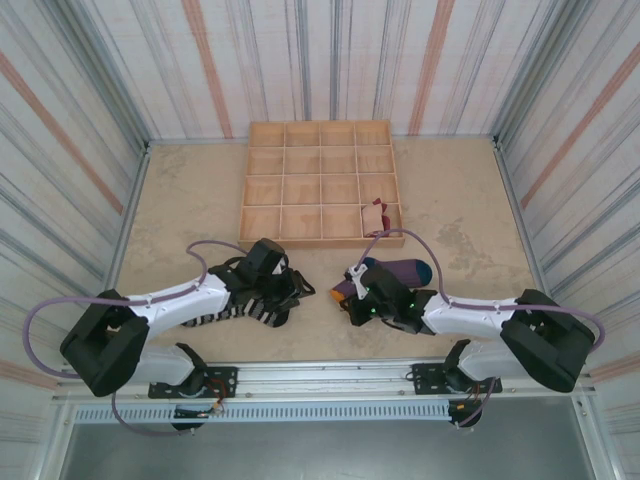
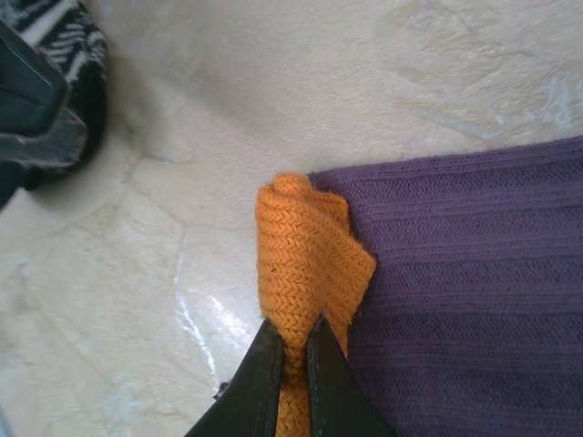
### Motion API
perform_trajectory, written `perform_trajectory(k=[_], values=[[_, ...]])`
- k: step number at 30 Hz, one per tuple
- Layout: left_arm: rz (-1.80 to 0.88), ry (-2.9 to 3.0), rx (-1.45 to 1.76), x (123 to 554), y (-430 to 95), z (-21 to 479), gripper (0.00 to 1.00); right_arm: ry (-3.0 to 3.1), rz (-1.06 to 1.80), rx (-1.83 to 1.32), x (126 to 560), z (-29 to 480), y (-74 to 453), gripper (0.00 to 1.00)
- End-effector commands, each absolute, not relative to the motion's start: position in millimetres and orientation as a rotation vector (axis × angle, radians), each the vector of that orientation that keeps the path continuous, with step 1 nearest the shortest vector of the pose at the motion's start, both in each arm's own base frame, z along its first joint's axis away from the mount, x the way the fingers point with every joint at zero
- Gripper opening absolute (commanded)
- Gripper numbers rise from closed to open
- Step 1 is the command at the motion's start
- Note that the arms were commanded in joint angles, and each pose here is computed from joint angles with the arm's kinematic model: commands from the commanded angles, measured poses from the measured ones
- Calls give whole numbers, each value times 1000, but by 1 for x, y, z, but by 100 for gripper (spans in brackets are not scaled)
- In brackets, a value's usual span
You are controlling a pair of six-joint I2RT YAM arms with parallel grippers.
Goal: Roll the socks
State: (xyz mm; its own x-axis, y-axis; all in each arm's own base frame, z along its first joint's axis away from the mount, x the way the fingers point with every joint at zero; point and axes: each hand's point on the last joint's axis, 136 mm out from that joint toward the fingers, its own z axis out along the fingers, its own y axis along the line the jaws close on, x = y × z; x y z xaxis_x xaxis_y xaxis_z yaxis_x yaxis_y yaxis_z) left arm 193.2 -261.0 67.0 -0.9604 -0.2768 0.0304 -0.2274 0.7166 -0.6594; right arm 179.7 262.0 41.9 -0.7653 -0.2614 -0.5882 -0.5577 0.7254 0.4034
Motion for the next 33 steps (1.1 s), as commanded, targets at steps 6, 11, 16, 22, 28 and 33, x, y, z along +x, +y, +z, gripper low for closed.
perform_trajectory(k=[6, 11, 16, 22, 28, 33], values=[[-1072, 2824, -314, 202, -281, 72, 51, 2543, 1198, -423, 175, 41, 268, 0], [-1061, 2834, -268, 204, -294, 67, 46, 2616, 1186, -330, 179, 23, 260, 0], [-1047, 2815, -224, 208, -304, 63, 43, 2669, 1133, -161, 186, 6, 242, 0], [-1015, 2774, -149, 210, -324, 55, 47, 2727, 1146, 54, 190, -9, 220, 0], [-1040, 2754, -158, 218, -340, 40, 52, 2760, 1145, 66, 187, -18, 219, 0], [-995, 2753, -196, 226, -343, 28, 48, 2762, 1152, 81, 188, -20, 218, 0]])
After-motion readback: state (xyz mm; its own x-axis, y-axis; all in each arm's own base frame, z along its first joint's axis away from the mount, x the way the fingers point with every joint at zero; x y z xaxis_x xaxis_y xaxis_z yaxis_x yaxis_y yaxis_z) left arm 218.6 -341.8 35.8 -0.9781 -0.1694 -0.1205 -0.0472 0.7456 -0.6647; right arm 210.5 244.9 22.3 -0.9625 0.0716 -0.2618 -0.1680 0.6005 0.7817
